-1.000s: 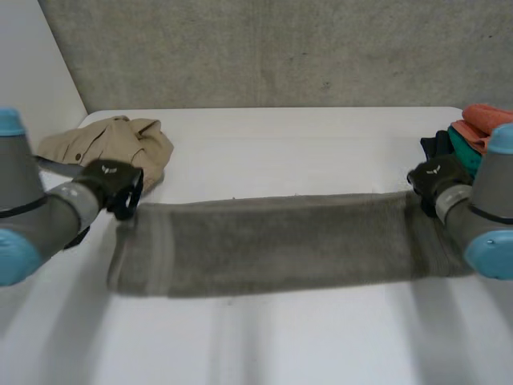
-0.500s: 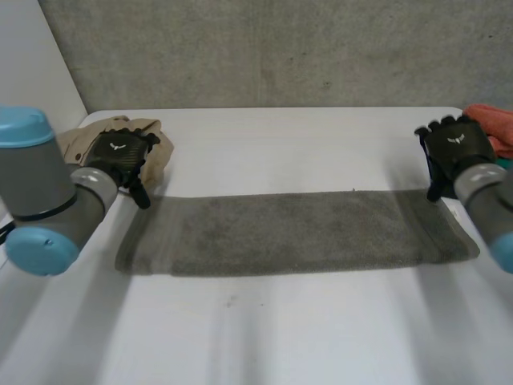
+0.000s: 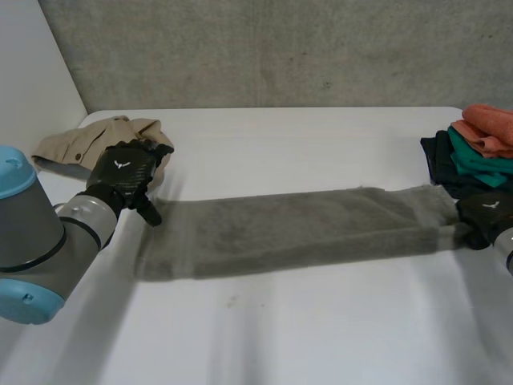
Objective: Fold the laundry.
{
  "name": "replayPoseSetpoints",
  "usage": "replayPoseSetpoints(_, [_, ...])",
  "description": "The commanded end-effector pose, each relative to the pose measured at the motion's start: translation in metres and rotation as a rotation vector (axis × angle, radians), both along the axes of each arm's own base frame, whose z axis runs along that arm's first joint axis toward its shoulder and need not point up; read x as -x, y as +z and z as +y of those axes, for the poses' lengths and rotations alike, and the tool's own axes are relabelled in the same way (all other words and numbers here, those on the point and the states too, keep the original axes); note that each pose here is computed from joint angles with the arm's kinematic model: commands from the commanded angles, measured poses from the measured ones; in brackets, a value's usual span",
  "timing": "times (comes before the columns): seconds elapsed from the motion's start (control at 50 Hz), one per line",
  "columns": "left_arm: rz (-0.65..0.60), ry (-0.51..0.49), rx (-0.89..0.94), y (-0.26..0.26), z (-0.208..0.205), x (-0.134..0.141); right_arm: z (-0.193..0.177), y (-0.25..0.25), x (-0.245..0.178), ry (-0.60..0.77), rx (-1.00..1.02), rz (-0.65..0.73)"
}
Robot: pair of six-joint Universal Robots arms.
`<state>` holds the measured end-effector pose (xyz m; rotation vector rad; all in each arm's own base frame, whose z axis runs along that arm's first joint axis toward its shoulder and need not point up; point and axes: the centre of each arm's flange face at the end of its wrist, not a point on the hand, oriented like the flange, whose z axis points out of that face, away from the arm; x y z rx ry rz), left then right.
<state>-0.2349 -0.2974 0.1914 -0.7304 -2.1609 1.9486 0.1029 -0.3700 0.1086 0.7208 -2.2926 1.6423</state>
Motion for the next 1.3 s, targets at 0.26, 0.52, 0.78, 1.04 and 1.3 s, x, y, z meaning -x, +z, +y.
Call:
replayPoseSetpoints(0.26, [0.038, 0.030, 0.031, 0.024, 0.010, -0.014, 0.006, 0.078, -0.073, 0.227, 0.409, 0.346])
replayPoseSetpoints(0.52, [0.030, 0.008, -0.006, 0.014, 0.025, -0.008, 0.193, 0.011, -0.263, 1.148, 0.568, 0.220])
replayPoseSetpoints(0.78, [0.039, -0.016, 0.010, 0.019, 0.027, -0.002, 0.165, 0.079, -0.232, 0.806, 0.425, -0.104])
replayPoseSetpoints(1.04, [0.032, -0.091, 0.002, 0.015, 0.045, 0.019, 0.129, 0.038, -0.137, 0.471, -0.101, -0.176])
replayPoseSetpoints(1.3, [0.039, -0.094, 0.020, 0.021, 0.050, 0.022, 0.085, 0.051, -0.129, 0.316, 0.149, -0.078])
